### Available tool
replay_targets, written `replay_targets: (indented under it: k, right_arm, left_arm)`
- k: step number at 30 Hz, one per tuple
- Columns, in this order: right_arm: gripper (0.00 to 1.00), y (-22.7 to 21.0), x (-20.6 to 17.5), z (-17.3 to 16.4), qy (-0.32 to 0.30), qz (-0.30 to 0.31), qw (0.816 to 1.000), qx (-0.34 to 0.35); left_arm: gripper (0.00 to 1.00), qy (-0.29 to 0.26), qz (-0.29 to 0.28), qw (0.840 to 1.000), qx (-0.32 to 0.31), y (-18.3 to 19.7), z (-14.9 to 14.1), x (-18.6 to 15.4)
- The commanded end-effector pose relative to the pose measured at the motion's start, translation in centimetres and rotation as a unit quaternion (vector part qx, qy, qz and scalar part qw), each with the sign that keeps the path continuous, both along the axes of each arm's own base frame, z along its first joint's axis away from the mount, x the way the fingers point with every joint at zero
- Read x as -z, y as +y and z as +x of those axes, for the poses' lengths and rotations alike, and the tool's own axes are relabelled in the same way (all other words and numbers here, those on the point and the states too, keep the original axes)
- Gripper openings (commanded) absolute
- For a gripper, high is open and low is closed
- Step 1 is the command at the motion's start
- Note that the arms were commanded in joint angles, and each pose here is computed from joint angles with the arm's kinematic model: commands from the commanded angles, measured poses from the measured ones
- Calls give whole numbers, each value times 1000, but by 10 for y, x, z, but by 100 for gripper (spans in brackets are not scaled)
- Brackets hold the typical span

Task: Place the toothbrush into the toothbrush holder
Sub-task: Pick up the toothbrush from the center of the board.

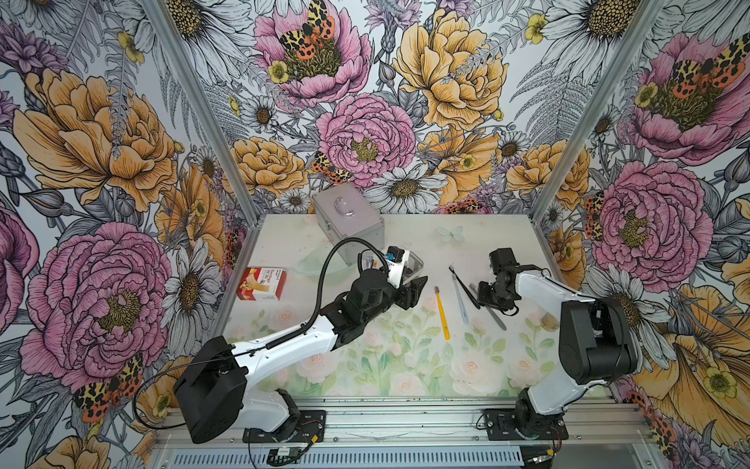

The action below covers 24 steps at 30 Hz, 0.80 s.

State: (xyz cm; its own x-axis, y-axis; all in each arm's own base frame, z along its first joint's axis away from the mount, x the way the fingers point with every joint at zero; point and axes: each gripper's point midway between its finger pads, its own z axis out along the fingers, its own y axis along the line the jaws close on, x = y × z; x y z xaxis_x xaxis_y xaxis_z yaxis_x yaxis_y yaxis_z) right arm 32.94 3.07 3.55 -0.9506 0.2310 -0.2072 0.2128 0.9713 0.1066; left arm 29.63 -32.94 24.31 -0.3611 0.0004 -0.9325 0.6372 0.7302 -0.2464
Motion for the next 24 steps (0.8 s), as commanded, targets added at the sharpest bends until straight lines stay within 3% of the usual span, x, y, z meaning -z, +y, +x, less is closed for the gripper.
replay_targets:
  k: [1,11,15,18,24]
  right_arm:
    - [47,-14,2,7,10,-43,999,-4]
    - [39,-28,17,0,64,-97,993,-20]
    - [25,-33,19,-9,81,-127,988,-31]
    - [14,-25,25,-12,90,-108,989,-43]
    - [3,-15,40,-16,113,-82,988,-63]
  left_arm:
    - [70,2,-22,1000,11,3,-6,-12]
    - [71,15,-46,999,6,13,1,-11]
    - [71,25,-61,998,2,16,7,-8]
    - [71,35,-67,997,1,15,10,-4]
    - [71,43,-68,997,17,11,7,-2]
